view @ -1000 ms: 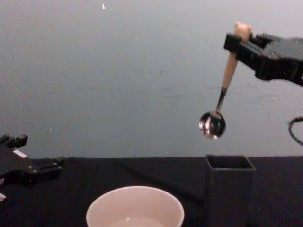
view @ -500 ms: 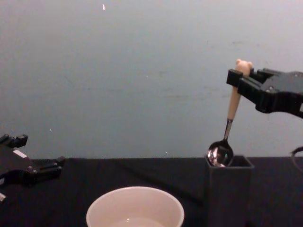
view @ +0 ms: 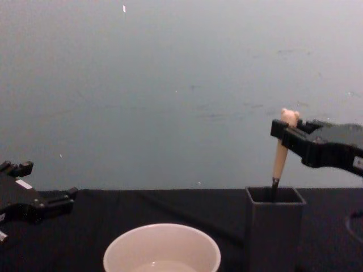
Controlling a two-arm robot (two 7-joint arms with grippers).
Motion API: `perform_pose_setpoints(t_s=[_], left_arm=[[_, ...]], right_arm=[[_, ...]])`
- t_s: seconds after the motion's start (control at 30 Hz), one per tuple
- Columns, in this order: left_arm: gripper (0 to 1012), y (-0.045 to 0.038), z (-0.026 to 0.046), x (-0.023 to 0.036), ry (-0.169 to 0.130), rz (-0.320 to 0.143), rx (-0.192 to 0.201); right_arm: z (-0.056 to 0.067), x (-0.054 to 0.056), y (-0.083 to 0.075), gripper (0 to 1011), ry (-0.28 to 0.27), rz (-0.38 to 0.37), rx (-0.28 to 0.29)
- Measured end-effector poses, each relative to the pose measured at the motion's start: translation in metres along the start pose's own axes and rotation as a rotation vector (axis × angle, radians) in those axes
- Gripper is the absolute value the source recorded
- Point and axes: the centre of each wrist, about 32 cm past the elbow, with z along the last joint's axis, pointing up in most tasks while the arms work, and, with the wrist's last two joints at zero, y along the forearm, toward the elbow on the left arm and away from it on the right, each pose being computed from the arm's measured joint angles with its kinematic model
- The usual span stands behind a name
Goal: Pick up the stirring spoon with one hand, stir inside the cup, then place it back in its original position.
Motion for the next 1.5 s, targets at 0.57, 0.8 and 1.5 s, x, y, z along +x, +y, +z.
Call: perform_pose_setpoints(t_s=[0.57, 0.8, 1.5], left_arm=[[1001, 0.0000, 0.0000, 0.0000, 0.000, 0.000, 0.000], [1001, 0.0000, 0.0000, 0.0000, 0.000, 0.000, 0.000], [1001, 0.0000, 0.0000, 0.0000, 0.000, 0.000, 0.000]], right_arm=[[-0.016, -0.014, 0.000, 213, 0.071, -0.099, -0.093], [-0.019, -0.016, 0.000, 213, 0.077, -0.106, -0.110], [-0.023, -0.019, -0.001, 213, 0.069, -0.113, -0.138]])
